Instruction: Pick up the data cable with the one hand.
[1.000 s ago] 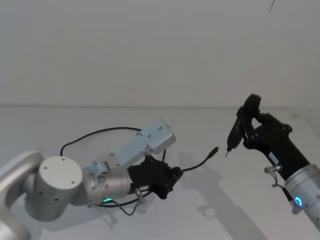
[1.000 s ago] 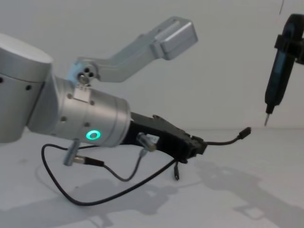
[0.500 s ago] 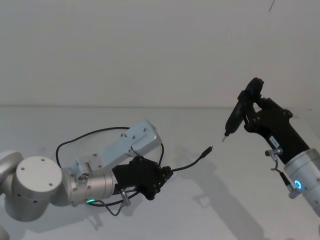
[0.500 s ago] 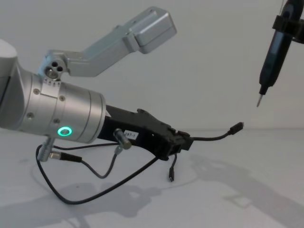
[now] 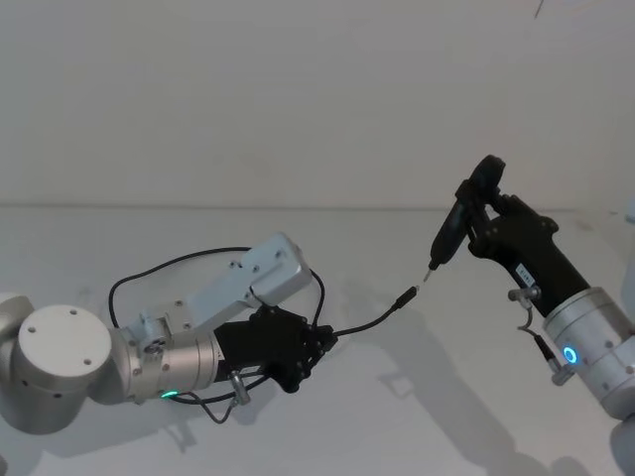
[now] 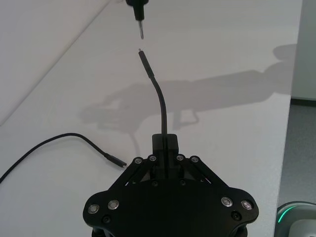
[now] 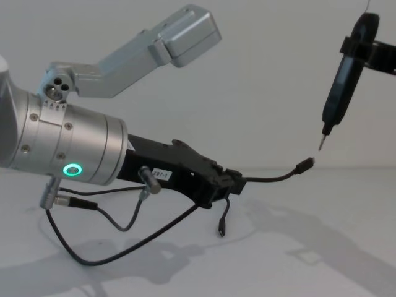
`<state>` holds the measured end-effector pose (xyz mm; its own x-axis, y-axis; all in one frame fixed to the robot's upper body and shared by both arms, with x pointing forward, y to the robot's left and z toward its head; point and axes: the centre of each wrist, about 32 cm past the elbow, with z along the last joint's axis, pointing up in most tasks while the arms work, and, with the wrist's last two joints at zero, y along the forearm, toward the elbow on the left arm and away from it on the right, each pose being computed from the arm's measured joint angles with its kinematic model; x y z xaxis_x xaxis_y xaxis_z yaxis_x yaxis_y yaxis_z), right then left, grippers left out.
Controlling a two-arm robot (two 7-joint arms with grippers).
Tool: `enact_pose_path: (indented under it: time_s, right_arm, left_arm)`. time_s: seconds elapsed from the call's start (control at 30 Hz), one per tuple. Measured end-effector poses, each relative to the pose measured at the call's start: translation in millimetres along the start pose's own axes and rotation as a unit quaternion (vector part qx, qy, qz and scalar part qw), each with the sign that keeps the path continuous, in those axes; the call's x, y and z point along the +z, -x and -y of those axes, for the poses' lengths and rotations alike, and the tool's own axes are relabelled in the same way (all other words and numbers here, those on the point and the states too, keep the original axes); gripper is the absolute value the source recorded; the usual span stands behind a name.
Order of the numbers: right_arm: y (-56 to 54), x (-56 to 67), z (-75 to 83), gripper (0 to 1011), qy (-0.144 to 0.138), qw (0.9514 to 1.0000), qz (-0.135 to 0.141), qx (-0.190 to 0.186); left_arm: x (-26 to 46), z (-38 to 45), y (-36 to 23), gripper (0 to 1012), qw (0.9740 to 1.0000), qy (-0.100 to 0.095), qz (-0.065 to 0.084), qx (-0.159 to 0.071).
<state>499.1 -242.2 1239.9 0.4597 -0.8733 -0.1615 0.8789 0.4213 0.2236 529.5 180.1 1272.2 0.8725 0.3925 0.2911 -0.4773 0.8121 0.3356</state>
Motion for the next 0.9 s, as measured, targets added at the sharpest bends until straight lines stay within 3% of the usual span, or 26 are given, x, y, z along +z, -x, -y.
enact_pose_path:
  time_s: [0.33,0.9]
  right_arm:
    - [-2.8,-8.8,-5.3,279,0.014,0.9999,-0.006,0.002]
    - [-5.2,-15.2,-9.1,279,0.010,0.9999,0.001,-0.001]
  left_arm:
    - [-0.2,-1.6,-0.4,40,1.0000,0.001,0.002,-0.001]
    - [-0.4,-2.8,-0.6,40,1.0000,0.001,0.003,-0.001]
